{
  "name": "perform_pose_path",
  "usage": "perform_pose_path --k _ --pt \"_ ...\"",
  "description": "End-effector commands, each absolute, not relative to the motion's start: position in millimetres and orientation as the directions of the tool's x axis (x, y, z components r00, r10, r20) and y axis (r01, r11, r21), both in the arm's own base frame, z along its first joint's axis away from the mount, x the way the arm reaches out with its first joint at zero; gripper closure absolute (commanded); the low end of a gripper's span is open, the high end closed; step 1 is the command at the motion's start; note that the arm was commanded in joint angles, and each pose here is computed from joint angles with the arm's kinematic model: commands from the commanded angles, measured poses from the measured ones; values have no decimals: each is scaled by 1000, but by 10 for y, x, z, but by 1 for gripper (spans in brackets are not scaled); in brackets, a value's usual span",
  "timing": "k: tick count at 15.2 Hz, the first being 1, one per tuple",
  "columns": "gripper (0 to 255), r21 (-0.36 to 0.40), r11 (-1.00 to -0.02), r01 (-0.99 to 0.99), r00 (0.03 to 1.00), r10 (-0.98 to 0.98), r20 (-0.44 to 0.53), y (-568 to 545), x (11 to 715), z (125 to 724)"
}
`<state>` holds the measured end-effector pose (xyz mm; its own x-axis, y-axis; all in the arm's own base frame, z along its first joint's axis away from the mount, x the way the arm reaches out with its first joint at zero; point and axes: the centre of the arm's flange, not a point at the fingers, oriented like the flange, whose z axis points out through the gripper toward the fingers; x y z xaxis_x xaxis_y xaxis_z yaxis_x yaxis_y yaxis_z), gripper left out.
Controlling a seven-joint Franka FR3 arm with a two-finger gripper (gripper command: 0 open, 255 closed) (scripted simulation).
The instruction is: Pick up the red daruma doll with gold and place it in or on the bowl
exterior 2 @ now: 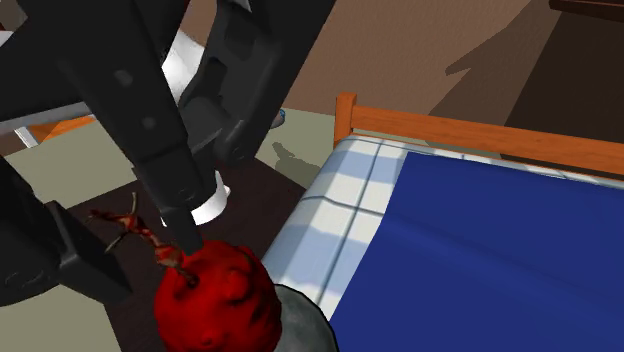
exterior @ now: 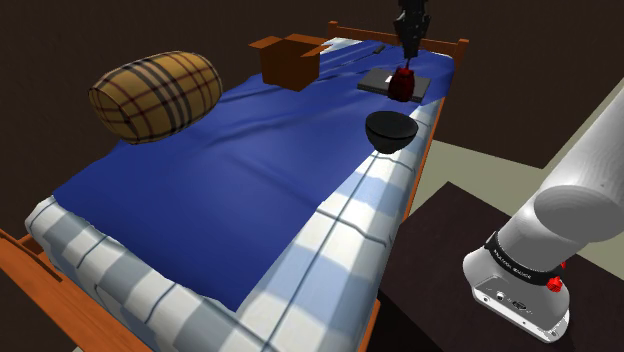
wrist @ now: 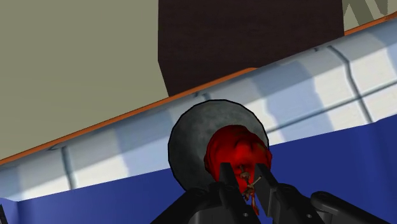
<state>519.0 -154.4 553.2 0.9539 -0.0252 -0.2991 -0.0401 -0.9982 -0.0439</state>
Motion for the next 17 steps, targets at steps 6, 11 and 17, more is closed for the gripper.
perform_pose_path --k 6,11,17 --pt "255 -44 -998 -40 954 -25 -298 -1544 5179 5164" --pt "255 -44 -998 -40 954 -25 -298 -1544 5179 4900" --pt "255 -44 -998 -40 954 -25 -298 -1544 5179 4690"
